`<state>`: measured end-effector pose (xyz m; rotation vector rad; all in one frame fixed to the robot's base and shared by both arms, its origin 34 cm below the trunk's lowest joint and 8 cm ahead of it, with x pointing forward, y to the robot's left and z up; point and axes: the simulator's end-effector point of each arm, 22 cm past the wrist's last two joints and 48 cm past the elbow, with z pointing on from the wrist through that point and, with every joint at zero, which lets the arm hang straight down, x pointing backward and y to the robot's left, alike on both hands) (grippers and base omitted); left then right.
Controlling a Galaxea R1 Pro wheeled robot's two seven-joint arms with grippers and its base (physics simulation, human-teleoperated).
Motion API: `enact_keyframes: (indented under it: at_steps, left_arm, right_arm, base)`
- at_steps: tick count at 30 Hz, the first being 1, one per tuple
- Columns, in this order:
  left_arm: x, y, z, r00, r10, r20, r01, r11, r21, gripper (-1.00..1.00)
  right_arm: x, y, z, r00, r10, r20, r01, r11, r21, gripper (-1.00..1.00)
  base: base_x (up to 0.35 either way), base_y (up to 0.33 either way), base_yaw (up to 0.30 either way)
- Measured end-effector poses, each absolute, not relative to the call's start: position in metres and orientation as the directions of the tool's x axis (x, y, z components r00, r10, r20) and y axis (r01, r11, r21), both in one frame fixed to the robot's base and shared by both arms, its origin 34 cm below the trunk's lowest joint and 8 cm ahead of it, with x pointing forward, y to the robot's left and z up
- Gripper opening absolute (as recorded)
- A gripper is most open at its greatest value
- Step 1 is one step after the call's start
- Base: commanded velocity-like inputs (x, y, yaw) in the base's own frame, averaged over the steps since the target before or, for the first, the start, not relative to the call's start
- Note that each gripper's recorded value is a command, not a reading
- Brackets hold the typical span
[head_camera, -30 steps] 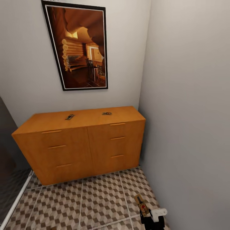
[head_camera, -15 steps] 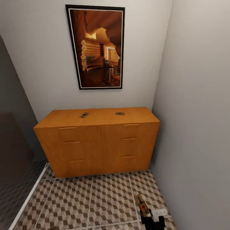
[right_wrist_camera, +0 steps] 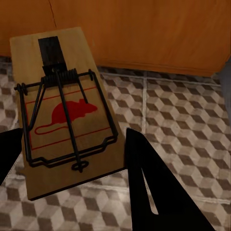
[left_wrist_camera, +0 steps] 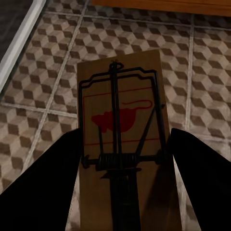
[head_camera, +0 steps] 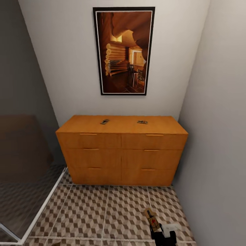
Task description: Take the four mousetraps from the cabinet in the bathroom and place them on the bathroom floor. Make sure all four end up on the same floor surface, and ensure that at least two of them are either under or directly next to the same bathroom sink.
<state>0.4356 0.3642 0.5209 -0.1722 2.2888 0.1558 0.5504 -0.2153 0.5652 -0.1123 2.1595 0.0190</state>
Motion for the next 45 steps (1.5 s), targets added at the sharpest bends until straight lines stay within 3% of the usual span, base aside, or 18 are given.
enact_keyframes:
  at_steps: [45]
  left_arm:
    - [0.4349,0.3644,0.5205,-0.659,-0.074,-0.748,-0.175,0.983,0.057,-1.00]
  right_arm:
    - [0.5498,-0.2150,0.5648,-0.555,-0.074,-0.829,-0.089,0.996,-0.029,-1.00]
  base:
    - [0.000,0.000,0.258]
